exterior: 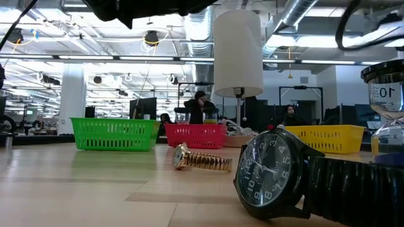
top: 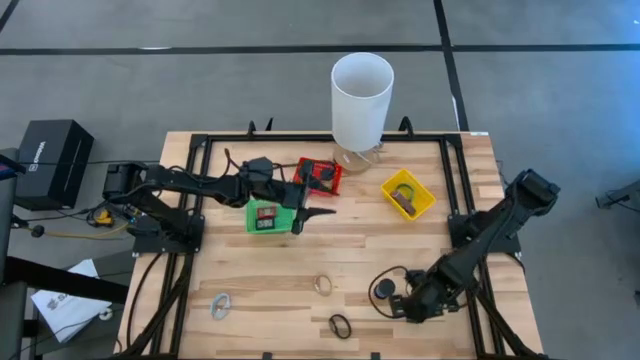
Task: Pick & Place Office items
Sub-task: Put the black digital timer into the green bin
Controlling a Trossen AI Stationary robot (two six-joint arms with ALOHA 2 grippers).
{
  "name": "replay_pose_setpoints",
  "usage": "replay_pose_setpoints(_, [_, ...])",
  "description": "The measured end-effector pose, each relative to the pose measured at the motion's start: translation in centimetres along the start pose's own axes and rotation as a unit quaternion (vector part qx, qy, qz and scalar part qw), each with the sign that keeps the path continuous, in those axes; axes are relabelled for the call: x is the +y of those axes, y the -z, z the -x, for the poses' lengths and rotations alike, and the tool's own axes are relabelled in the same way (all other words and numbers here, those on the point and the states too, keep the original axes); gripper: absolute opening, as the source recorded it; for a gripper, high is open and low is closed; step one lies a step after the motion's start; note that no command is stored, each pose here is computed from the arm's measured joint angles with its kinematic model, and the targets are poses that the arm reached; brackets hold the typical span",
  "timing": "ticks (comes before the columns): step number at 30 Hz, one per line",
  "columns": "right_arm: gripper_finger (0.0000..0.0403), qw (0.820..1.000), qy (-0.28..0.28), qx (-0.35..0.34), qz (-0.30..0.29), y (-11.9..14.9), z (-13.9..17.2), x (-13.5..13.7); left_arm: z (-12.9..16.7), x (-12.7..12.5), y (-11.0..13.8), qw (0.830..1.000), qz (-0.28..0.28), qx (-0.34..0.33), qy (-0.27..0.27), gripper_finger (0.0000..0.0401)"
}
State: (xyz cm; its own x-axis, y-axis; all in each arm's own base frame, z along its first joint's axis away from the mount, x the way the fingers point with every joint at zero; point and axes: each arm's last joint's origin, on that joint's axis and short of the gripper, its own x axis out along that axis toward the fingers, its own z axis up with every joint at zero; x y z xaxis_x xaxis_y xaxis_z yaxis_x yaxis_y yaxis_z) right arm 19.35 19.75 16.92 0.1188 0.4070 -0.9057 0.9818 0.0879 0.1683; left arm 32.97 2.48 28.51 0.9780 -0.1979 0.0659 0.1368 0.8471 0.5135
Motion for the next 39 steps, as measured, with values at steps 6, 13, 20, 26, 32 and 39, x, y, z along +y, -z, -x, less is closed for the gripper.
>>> replay_pose_setpoints(6, [0.0177, 1.000, 0.009, -0.009, -0.024, -0.1, -1.9, 0.5, 0.1, 0.9, 0.1, 1.000, -0.008, -0.001, -0.016, 0.0186])
replay_pose_setpoints(13, [0.0177, 0.999, 0.020, -0.017, -0.028, 0.1, -2.3, 1.0, 0.2, 1.3, 0.0, 0.999, -0.034, -0.009, -0.025, 0.0186])
replay_pose_setpoints(20, [0.0177, 0.995, 0.069, -0.058, -0.041, 1.0, -0.5, 1.1, 0.2, 1.3, -0.2, 0.999, -0.036, -0.015, -0.028, 0.0186])
replay_pose_setpoints(26, [0.0177, 0.993, 0.079, -0.071, -0.055, 1.2, -0.6, 0.8, 0.2, 1.3, -0.1, 0.999, -0.022, -0.015, -0.028, 0.0186])
replay_pose_setpoints(32, [0.0177, 0.990, 0.093, -0.092, -0.056, 1.0, -1.7, 0.7, 0.2, 1.3, -0.1, 0.999, -0.017, -0.014, -0.027, 0.0186])
replay_pose_setpoints(39, [0.0177, 0.990, 0.084, -0.095, -0.055, 0.9, -2.3, 0.9, 0.2, 1.3, -0.1, 0.999, -0.016, -0.012, -0.025, 0.0186])
